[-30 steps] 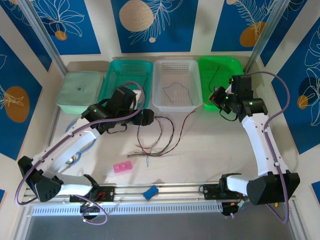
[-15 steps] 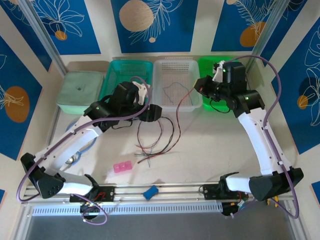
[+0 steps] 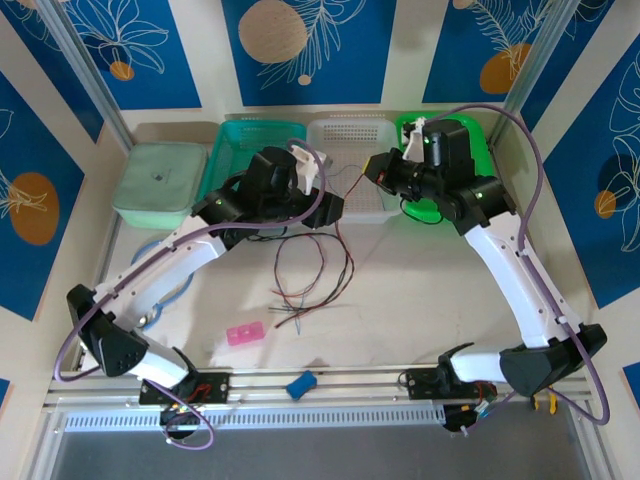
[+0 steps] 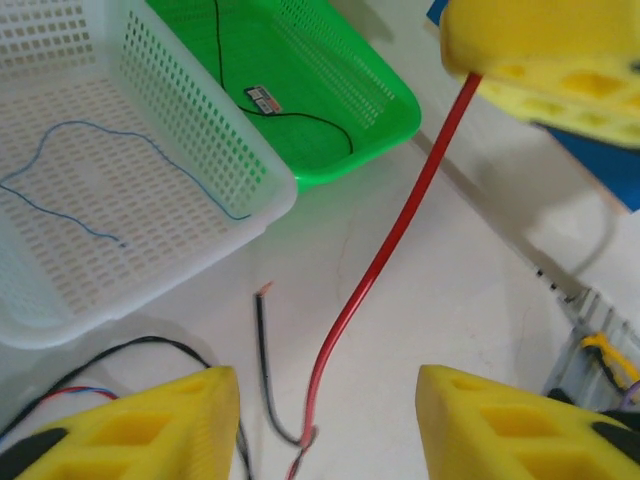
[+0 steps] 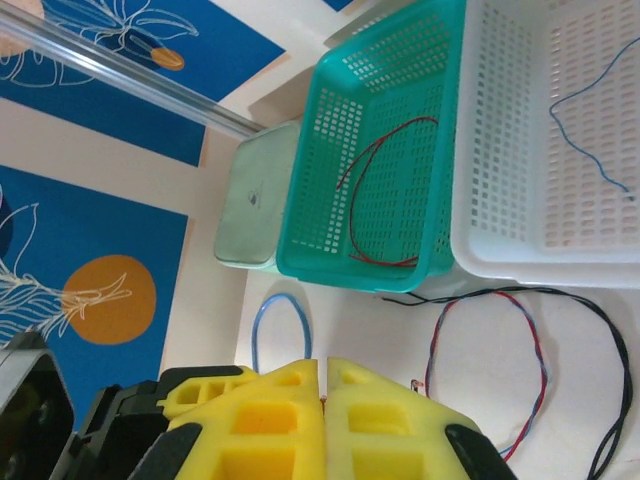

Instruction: Untangle the cables

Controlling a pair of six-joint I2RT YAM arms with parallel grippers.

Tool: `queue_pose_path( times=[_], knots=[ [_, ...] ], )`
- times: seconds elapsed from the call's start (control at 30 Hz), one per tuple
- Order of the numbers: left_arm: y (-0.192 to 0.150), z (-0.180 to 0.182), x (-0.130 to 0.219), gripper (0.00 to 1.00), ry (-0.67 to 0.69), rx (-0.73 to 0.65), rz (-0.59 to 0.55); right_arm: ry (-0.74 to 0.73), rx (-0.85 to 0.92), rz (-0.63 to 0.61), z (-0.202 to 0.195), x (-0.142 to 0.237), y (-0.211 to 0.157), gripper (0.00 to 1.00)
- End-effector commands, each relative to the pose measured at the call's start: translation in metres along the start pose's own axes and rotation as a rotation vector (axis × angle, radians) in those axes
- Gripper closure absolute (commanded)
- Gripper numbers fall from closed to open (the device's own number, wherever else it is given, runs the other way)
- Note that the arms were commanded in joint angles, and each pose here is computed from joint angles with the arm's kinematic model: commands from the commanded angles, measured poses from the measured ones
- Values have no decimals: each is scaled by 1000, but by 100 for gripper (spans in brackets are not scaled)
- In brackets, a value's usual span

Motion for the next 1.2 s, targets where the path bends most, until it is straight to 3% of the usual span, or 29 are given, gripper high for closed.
queue_pose_path(
  times=[0.0,0.3,0.37,0.47,0.57,0.63,0.7,0.93,1.17],
  knots=[
    [12,-22,2,60,-71,-50,-39,27,0,-14,14,2,6,100],
    [11,-23,-2,62,-67,-54,-28,65,8,6,28,-1,3,100],
    [11,-23,-2,73,-60,-55,-24,71,14,7,31,-2,4,100],
    [12,-20,0,100,-38,-51,-34,72,17,4,33,-1,5,100],
    [12,-18,4,100,-21,-57,-41,77,36,-10,35,5,8,96],
    [11,-17,6,100,-12,-68,-35,89,46,-30,34,12,13,70],
    [10,-16,9,100,-11,-68,-25,92,35,-60,29,23,19,54],
    [14,-21,16,100,-36,-42,-6,113,25,-155,-2,50,19,51],
    [18,-26,19,100,-54,-39,-12,143,46,-107,-31,35,-27,53]
  ],
)
Point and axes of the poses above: each hand's point on the last joint's axis, 136 mm out from that joint toward the fingers, its own x axis back along the fingers, its own z axis along the line the jaws close on, y = z × x, the point moved 3 cm from there along x, back along the fingers, and after that the axes turned 15 degrees about x, right-handed, at the moved point
